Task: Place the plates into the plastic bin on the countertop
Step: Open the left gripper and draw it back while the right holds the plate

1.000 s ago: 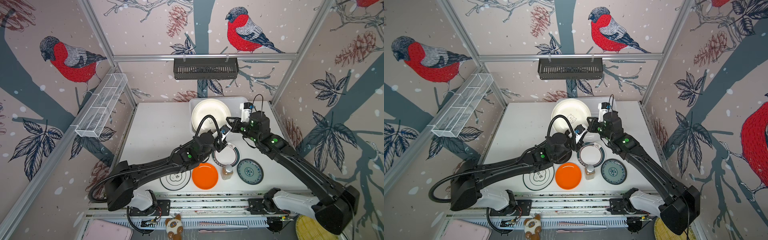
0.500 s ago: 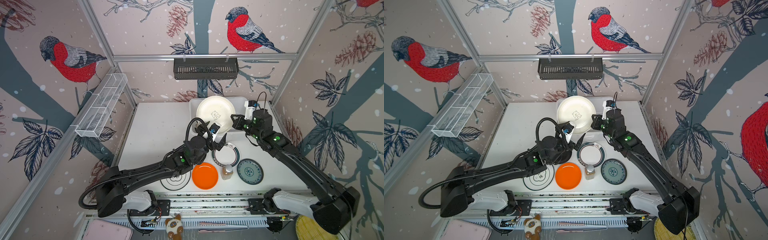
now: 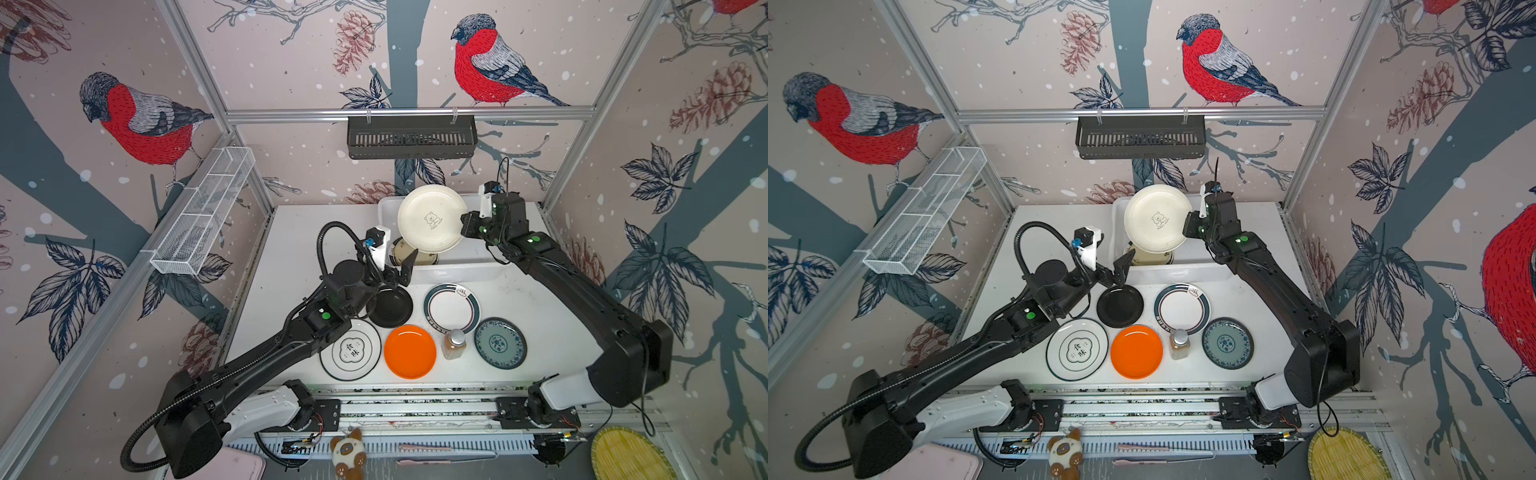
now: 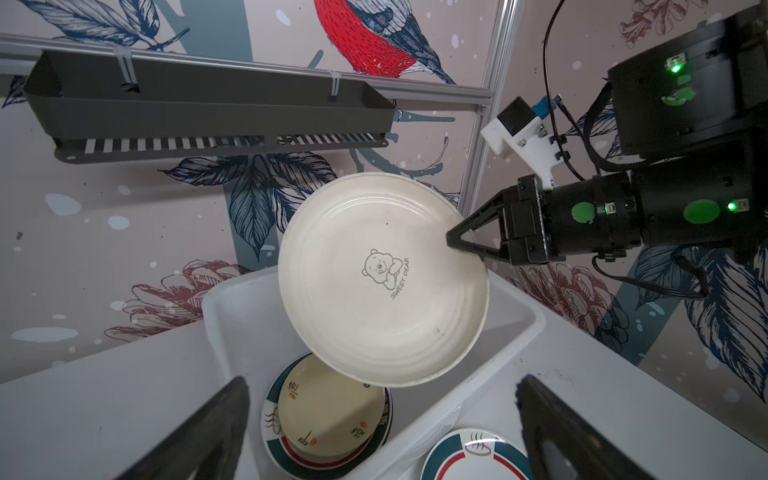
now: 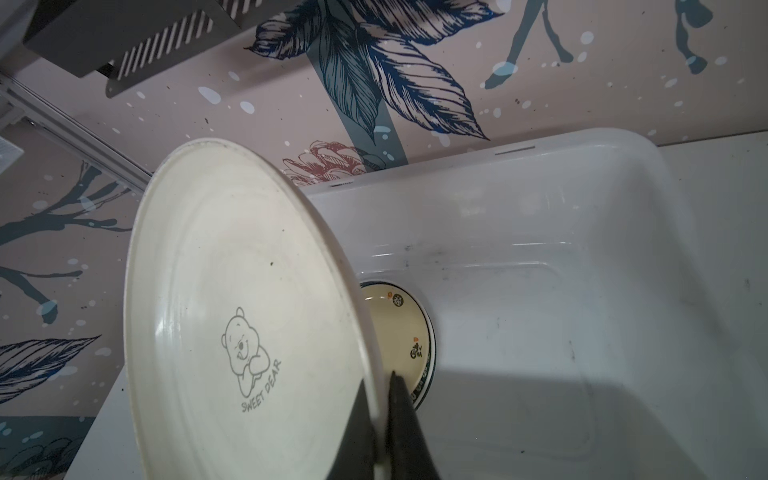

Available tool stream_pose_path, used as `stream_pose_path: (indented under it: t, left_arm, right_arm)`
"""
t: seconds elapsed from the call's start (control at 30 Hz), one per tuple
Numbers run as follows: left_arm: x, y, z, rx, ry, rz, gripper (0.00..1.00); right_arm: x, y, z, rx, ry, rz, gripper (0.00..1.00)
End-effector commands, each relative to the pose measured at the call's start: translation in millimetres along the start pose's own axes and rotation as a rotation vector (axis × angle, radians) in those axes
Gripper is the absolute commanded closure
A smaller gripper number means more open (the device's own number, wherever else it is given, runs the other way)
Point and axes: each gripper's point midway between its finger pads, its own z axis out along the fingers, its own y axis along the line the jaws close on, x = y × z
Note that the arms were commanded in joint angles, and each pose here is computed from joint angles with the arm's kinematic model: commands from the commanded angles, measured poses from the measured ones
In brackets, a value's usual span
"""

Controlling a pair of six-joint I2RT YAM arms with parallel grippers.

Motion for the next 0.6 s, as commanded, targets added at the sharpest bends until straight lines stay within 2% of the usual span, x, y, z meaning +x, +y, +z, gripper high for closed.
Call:
stream_pose_path:
  t: [0.0,0.07,0.23,0.47,0.57]
  left_arm:
    - [1.0,-10.3,-11.6,0.169,0.019,-0.11,0.02]
    - [3.0,-7.7,-12.4,0.197,0.032,-0.141,0.02]
    - [19.0,-1.2,-5.4,0.173,0.093,-0.161,0.02]
    - [25.5,17.9,-9.3,0.103,0.075,-0.213,0.02]
    - [30.1,33.0,-10.5,0.015,0.08,-0.221,0.02]
  right_arm:
    - [-4.0,4.6,9.7,-0.044,-0.019,-0.028,1.0]
    - [-4.5,3.3,19.3,-0.058,-0.014,-0.019,1.0]
    - [3.2,-1.8,41.7,-0.035,0.043,-0.013,1.0]
    - [30.4,-21.2,70.4,0.032,0.158,-0.007,1.0]
    - [41.1,-26.3,82.2,0.038,0.189,-0.006,1.0]
